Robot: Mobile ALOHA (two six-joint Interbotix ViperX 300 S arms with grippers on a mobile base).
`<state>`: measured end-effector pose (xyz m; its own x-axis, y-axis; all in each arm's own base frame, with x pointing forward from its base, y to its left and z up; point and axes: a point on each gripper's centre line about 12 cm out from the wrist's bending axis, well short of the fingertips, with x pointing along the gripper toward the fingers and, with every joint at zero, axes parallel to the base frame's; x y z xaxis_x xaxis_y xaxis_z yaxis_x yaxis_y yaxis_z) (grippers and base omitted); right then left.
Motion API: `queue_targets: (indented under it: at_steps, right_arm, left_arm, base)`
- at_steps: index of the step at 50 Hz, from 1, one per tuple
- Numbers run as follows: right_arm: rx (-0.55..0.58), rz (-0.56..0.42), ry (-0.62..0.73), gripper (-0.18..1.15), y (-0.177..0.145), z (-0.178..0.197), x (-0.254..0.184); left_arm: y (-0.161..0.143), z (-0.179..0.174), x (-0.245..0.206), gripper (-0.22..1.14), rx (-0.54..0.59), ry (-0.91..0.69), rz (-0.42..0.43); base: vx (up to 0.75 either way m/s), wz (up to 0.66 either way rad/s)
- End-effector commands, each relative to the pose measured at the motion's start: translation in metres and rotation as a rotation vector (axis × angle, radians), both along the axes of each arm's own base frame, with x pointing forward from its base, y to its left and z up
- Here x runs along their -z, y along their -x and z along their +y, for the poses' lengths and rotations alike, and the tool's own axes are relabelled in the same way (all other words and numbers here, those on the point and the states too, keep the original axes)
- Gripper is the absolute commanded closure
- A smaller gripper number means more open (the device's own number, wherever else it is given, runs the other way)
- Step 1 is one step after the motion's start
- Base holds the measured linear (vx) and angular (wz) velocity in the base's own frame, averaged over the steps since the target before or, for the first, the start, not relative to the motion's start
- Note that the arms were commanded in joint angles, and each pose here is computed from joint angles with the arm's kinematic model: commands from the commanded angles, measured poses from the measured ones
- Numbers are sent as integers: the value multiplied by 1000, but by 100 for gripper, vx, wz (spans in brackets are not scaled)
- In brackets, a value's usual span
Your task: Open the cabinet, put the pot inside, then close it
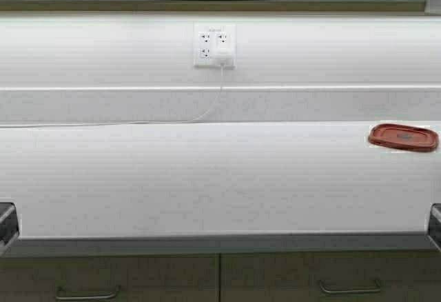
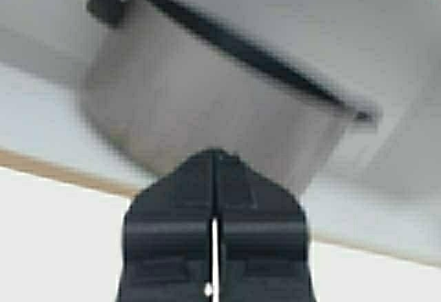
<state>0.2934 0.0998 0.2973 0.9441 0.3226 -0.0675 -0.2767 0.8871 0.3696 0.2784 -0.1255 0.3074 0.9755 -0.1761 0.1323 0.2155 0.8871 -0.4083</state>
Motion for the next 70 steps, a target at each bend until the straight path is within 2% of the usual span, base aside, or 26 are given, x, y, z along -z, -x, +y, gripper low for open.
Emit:
queue_targets:
  at_steps: [1,10,17,31,43,53,70]
  right_arm:
    - [-7,4,112,89,-2,0,-15]
    - [18,23,146,89,2,-10,-9]
    - [29,18,152,89,1,-14,-11]
    - [129,43,207,89,-1,-47,-16]
    - [200,35,258,89,3,-71,-26]
    - [303,21,300,89,3,-102,-45]
    - [637,-49,378,89,17,-194,-113]
  left_arm:
    - [-7,7,-16,87,-7,-126,33]
    - [-17,9,-12,87,44,-212,135]
    - [-19,15,-4,87,41,-252,163]
    - [-30,9,4,87,54,-348,175]
    - [-42,12,-2,87,36,-347,175]
    - [-55,61,-14,87,-87,-332,198]
    - [-51,160,-81,87,-305,-320,176]
  base:
    - [-21,-6]
    - [-24,2]
    - [-26,5]
    - [-25,7]
    - [-30,6]
    - [-27,6]
    - [-17,0]
